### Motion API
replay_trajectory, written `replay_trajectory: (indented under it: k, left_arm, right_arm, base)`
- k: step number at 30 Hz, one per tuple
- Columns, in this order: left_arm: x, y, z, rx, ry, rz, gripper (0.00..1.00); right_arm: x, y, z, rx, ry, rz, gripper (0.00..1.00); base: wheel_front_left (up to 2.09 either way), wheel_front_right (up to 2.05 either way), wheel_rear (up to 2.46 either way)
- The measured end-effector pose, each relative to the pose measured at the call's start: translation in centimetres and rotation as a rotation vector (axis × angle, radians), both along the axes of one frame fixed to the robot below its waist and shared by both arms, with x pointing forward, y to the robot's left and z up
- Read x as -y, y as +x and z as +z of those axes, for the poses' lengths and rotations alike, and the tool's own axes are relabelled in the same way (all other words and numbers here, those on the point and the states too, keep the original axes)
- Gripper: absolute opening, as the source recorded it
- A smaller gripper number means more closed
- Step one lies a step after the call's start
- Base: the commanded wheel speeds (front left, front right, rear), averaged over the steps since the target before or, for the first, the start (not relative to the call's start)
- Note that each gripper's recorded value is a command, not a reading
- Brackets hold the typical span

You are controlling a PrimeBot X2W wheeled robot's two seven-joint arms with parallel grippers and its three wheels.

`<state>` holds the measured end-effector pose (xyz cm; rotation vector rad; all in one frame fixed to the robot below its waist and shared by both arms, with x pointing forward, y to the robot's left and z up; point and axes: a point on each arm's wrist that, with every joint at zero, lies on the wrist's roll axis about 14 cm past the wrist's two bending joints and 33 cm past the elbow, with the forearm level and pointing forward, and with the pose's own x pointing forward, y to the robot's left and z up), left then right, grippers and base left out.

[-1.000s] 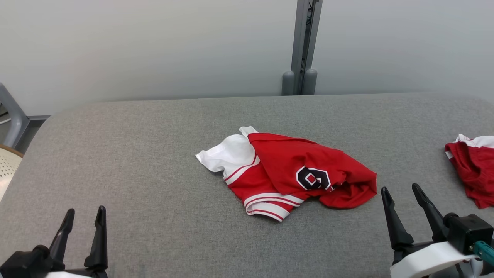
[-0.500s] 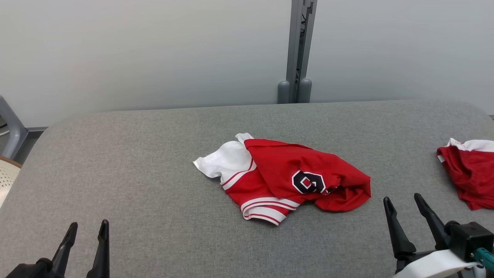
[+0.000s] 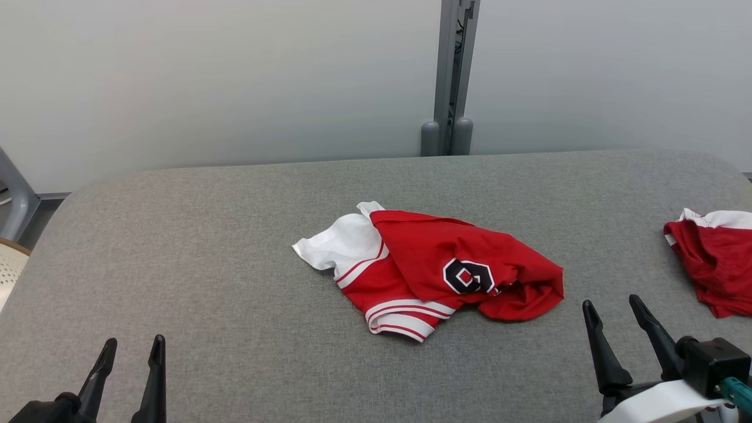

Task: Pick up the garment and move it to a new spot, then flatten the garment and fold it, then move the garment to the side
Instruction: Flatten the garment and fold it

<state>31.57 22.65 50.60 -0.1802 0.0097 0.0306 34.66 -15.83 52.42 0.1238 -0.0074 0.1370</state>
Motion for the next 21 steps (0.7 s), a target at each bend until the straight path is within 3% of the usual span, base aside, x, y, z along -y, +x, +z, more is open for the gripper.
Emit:
replay_trajectory:
  k: [12, 21]
  left_arm:
    - [-0.2, -0.2, -0.2, -0.012, 0.003, 0.004, 1.0]
    - [-0.4, 0.0, 0.3, -0.003, 0.007, -0.002, 1.0]
  right_arm:
    - [-0.6, 0.7, -0.2, -0.008, -0.005, 0.021, 1.0]
    - [-5.3, 3.6, -0.9, -0.041, -0.038, 0.18, 1.0]
  base:
    - [0.0, 0.0, 0.0]
    - [0.0, 0.0, 0.0]
